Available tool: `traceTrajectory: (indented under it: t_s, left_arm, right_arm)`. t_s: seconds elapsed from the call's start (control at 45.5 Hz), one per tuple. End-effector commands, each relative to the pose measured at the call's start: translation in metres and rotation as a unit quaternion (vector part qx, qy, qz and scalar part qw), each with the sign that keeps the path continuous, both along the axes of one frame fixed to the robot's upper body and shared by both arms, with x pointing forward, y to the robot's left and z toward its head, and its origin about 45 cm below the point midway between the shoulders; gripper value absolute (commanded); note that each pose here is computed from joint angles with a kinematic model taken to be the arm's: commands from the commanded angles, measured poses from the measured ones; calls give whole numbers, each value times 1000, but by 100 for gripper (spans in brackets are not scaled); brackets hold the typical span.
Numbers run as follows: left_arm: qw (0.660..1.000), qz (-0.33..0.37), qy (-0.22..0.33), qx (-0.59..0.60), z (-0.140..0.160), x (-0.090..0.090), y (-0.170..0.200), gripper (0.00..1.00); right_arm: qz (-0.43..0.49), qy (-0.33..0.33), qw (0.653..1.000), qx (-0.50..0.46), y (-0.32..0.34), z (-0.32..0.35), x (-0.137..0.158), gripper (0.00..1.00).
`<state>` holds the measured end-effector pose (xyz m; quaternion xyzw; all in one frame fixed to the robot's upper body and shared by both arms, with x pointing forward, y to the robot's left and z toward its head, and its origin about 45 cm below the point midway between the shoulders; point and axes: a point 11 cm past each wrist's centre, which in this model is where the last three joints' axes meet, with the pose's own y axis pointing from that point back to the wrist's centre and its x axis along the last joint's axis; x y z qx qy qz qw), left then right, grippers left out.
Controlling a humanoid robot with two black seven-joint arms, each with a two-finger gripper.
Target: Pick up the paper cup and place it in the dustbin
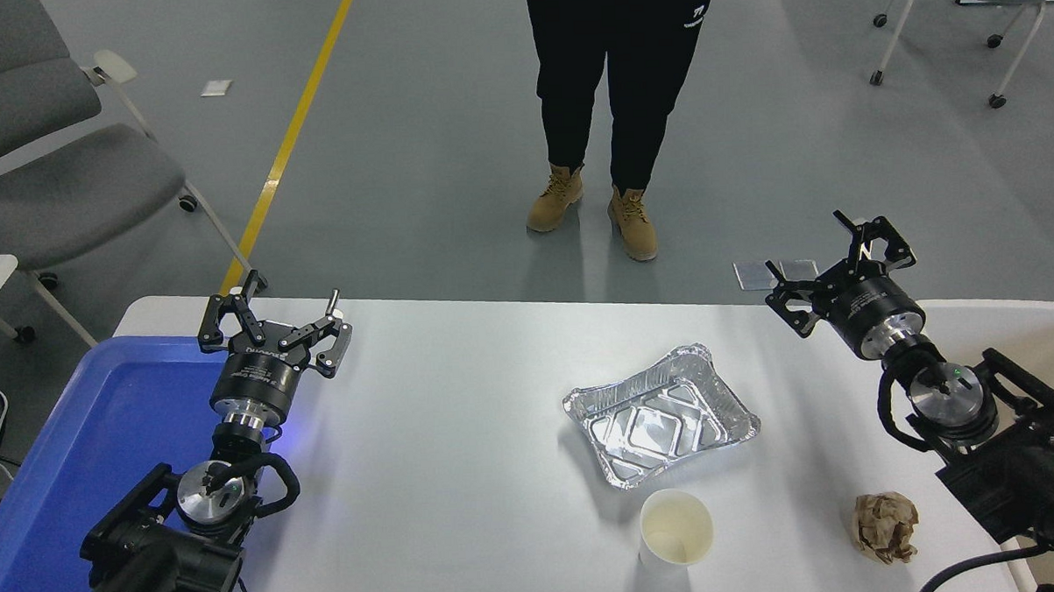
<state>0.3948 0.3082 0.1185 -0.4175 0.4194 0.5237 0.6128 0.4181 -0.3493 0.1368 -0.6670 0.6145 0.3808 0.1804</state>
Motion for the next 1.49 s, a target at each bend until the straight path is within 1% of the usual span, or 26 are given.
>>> traceTrajectory:
  t_s: [0.0, 0.11, 0.264, 0.352, 0.462, 0.571, 0.659, 0.747, 0.835, 0.857, 0.879, 0.967, 0.989, 1.055, 1.209, 1.407, 1.473]
  left_arm:
    - [1000, 0, 0, 0, 0, 0, 0, 99]
    - [1000, -1, 0, 1, 0, 0, 0, 99]
    - [1000, 0, 0, 0, 0, 0, 0, 99]
    - [1000, -1, 0, 1, 0, 0, 0, 99]
    - [1000, 0, 0, 0, 0, 0, 0, 99]
    - [1000, -1, 0, 1, 0, 0, 0, 99]
    - [1000, -1, 0, 1, 0, 0, 0, 99]
    - [1000, -2, 0, 1, 0, 0, 0, 99]
    - [1000, -1, 0, 1, 0, 0, 0, 99]
    - [1000, -2, 0, 1, 0, 0, 0, 99]
    - [1000, -2, 0, 1, 0, 0, 0, 99]
    - [1000, -2, 0, 1, 0, 0, 0, 99]
    - [1000, -2, 0, 1, 0, 0, 0, 99]
    - [1000, -2, 0, 1, 0, 0, 0, 99]
    - [1000, -2, 0, 1, 0, 0, -1, 99]
    - [1000, -1, 0, 1, 0, 0, 0, 99]
    - [1000, -1, 0, 1, 0, 0, 0, 99]
  right_arm:
    - [49, -12, 997, -54, 3, 12, -2, 100]
    - [127, -25, 982, -135, 10, 28, -12, 100]
    - [178, -40, 957, -223, -9, 65, -20, 100]
    - [209, -44, 933, -290, -20, 89, -20, 100]
    - [252, -31, 900, -354, -31, 108, -27, 100]
    - [301, -33, 857, -417, -28, 128, -34, 100]
    - [333, -38, 812, -478, -26, 144, -39, 100]
    - [366, -13, 757, -540, -36, 155, -53, 100]
    - [409, 19, 687, -600, -40, 155, -66, 100]
    - [423, 30, 651, -630, -45, 159, -68, 100]
    - [431, 40, 631, -644, -49, 159, -70, 100]
    - [443, 64, 580, -680, -60, 172, -71, 100]
    - [450, 74, 555, -696, -63, 183, -71, 100]
    - [471, 67, 519, -710, -48, 197, -66, 100]
    - [518, 59, 456, -721, -14, 222, -65, 100]
    - [572, 71, 351, -738, 36, 267, -68, 100]
    - [582, 66, 330, -740, 58, 282, -68, 100]
